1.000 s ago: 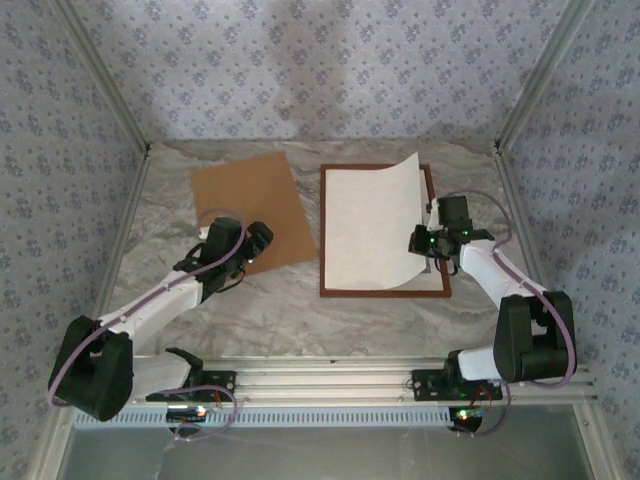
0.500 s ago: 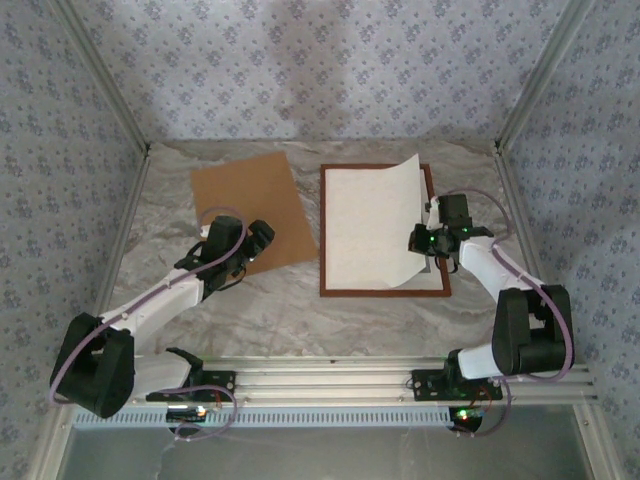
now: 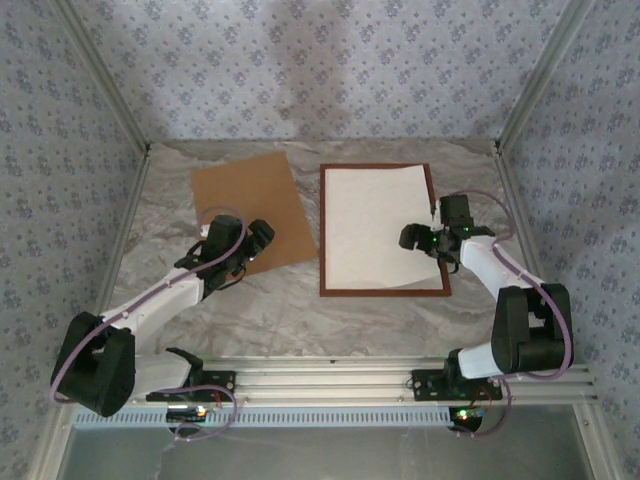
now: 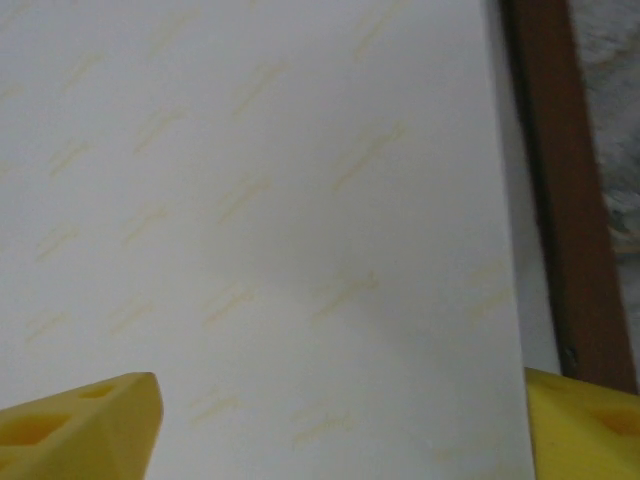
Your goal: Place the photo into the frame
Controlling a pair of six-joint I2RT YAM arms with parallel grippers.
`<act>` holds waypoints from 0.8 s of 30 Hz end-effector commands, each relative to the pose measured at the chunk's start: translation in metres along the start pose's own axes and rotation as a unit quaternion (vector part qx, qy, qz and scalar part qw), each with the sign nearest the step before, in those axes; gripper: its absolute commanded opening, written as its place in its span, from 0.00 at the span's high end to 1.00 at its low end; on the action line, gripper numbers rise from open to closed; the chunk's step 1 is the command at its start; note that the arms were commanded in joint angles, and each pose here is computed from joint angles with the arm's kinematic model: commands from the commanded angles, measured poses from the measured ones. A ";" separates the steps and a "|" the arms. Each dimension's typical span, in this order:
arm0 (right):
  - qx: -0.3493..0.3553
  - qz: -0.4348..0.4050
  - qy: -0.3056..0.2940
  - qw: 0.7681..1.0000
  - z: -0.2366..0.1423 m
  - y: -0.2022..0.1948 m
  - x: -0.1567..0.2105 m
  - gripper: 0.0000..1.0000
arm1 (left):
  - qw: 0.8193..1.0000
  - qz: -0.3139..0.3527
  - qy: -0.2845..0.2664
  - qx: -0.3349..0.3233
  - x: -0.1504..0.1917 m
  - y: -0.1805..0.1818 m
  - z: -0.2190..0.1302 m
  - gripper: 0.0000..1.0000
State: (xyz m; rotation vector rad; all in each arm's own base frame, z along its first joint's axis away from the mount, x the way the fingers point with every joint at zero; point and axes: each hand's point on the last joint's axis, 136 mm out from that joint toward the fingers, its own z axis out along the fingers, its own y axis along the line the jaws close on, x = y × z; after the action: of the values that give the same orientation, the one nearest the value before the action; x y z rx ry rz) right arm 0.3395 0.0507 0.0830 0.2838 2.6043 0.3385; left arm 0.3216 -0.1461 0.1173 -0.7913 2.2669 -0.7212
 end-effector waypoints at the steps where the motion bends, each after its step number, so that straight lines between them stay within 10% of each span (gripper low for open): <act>1: 0.059 0.005 0.003 0.998 -0.008 -0.020 -0.004 0.00 | 1.000 0.004 -0.005 0.012 -0.008 -0.012 -0.001 0.01; 8: 0.095 0.006 -0.025 0.995 -0.020 -0.026 -0.022 0.00 | 1.000 0.001 -0.007 0.000 -0.014 -0.001 0.002 0.01; 17: -0.024 -0.057 -0.033 0.998 -0.005 0.085 -0.024 0.00 | 0.997 -0.025 -0.032 -0.065 -0.055 0.058 -0.002 0.01; 24: 0.009 -0.103 -0.025 0.994 0.019 0.122 -0.035 0.00 | 0.993 -0.049 -0.042 -0.097 -0.070 0.100 -0.014 0.01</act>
State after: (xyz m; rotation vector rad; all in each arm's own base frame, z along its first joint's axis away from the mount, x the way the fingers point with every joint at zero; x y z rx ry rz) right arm 0.3820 0.1694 0.1183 -0.0289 2.5546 0.3001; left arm 0.3350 -0.0287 0.0942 -1.0416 2.2046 -0.5087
